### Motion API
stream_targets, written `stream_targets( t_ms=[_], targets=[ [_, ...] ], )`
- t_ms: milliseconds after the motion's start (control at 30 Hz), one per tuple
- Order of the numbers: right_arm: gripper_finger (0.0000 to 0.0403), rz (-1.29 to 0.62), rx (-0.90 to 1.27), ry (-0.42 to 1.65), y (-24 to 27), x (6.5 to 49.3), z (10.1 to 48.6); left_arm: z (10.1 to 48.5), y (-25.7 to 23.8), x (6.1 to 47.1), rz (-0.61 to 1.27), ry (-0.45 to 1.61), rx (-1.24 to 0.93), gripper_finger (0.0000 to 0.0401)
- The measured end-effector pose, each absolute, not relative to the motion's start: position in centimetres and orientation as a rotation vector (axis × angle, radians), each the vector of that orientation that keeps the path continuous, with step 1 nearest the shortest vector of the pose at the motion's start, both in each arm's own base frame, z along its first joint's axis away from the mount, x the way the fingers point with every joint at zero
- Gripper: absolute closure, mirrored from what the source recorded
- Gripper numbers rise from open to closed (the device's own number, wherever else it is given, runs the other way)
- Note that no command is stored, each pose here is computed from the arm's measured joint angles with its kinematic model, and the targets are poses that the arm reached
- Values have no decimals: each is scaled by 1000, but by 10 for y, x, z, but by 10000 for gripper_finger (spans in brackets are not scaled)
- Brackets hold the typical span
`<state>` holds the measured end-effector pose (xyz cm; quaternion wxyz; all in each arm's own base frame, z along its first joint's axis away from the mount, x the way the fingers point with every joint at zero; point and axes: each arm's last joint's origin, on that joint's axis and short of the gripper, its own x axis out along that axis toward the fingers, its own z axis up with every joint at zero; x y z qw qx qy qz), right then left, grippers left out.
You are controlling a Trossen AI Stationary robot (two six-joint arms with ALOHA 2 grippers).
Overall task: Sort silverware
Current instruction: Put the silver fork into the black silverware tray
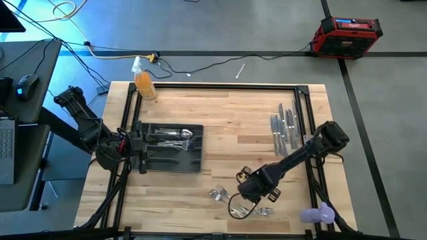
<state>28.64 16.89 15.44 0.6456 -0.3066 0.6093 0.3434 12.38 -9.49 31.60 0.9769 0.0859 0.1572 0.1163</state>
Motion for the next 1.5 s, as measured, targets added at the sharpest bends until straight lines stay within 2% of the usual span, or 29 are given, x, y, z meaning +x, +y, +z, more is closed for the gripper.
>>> stream_targets(
  t_ms=[167,300,433,600,733,1000,1167,1333,1500],
  targets=[
    [270,908,-853,1292,172,280,142,315,-95,124,232,320,170,311],
    [274,908,-855,1262,171,276,133,315,-95,124,230,321,170,311],
    [306,866,-783,1265,168,276,127,315,-95,124,230,322,170,311],
    [389,730,-598,1312,161,283,128,315,-95,124,230,322,168,311],
    [397,620,-419,1366,155,291,134,315,-96,125,230,323,169,311],
    [401,244,-250,1231,130,300,179,309,-103,132,238,348,203,311],
    [402,34,-170,1077,107,320,213,296,-110,155,295,389,240,311],
    [402,8,-161,1005,87,344,237,280,-121,195,185,447,379,299],
    [403,-13,-91,979,63,355,249,265,-130,228,52,445,484,259]
  ],
)
